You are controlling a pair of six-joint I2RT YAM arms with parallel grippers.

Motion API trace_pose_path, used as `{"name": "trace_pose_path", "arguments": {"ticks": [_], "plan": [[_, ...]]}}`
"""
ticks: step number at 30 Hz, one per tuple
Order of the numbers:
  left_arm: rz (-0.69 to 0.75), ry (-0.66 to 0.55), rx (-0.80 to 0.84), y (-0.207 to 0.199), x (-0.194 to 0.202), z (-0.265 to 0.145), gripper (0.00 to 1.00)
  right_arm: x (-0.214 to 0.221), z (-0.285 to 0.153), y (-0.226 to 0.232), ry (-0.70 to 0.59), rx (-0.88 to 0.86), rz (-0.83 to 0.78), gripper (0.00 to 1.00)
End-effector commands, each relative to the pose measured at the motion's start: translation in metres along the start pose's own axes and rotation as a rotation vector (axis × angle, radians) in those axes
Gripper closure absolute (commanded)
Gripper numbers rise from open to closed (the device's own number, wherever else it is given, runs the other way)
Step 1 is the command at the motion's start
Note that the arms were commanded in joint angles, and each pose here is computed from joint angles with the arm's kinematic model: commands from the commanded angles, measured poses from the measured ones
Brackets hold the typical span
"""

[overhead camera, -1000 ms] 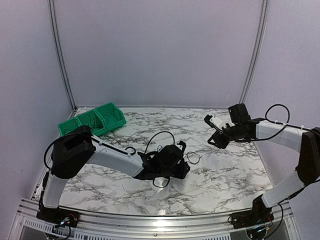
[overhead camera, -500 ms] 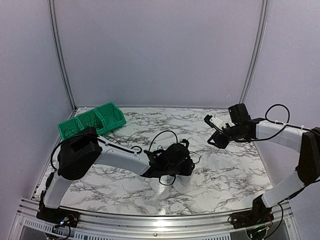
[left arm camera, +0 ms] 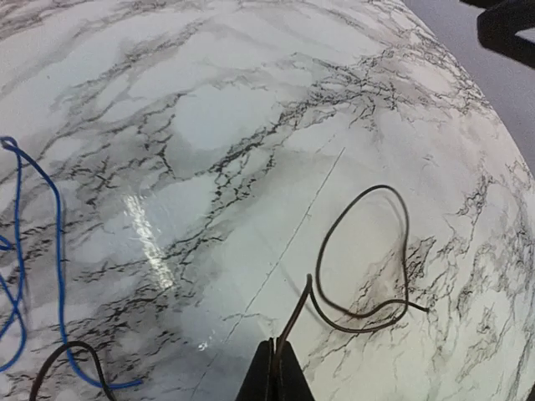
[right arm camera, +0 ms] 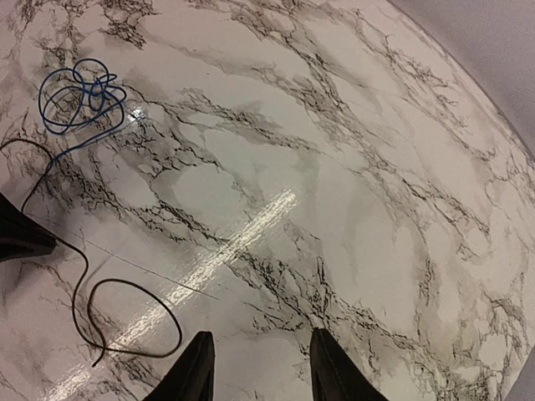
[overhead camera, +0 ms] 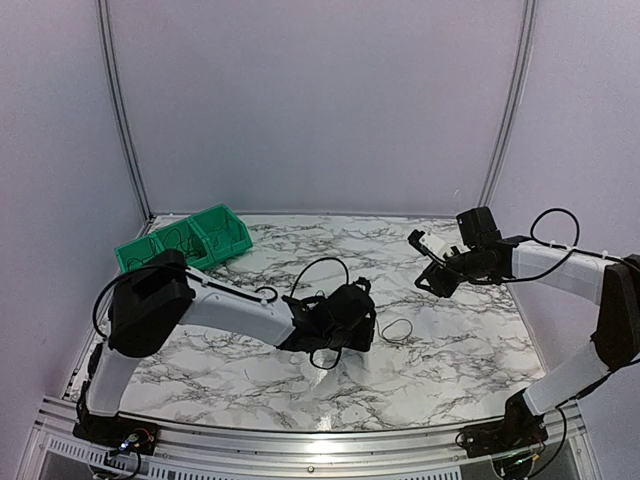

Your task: Untangle the cables

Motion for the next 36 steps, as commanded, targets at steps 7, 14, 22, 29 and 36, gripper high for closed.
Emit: {"name": "trace_pose_path", "arguments": {"ticks": [7,14,22,29,36], "plan": [[0.081,-0.165,-0.107,0.063,-0.089,-0.109,1.0,-0.008,-0.01,0.001,-0.045,0.019,-0.031,0.6],[0.077,-0.154,-0.265,0.138,-0.116,-0.16,1.0,-0.009,-0.012,0.001,-0.051,0.025,-0.041,0.6],[-0.037,-0.179,-0.491,0.236,-0.129,-0.215,1.0,-0.009,-0.013,0.003,-0.051,0.025,-0.057,0.6],[-0.151,-0.151,-0.69,0.31,-0.103,-0.25,1.0,-0.009,-0.013,0.005,-0.052,0.028,-0.072,0.6],[-0.273,-0.111,-0.796,0.354,-0.08,-0.263,1.0,-0.009,-0.012,0.01,-0.047,0.029,-0.093,0.6]]}}
Point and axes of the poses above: each gripper's point midway between its finger pads, its own z axis out along the fingers, its own y axis along the line the jaws close on, x = y × z, the point moved 7 cm from there along -z, back along the fingers, and after that the axes turned 13 degrees about z, right-handed, at the moved point
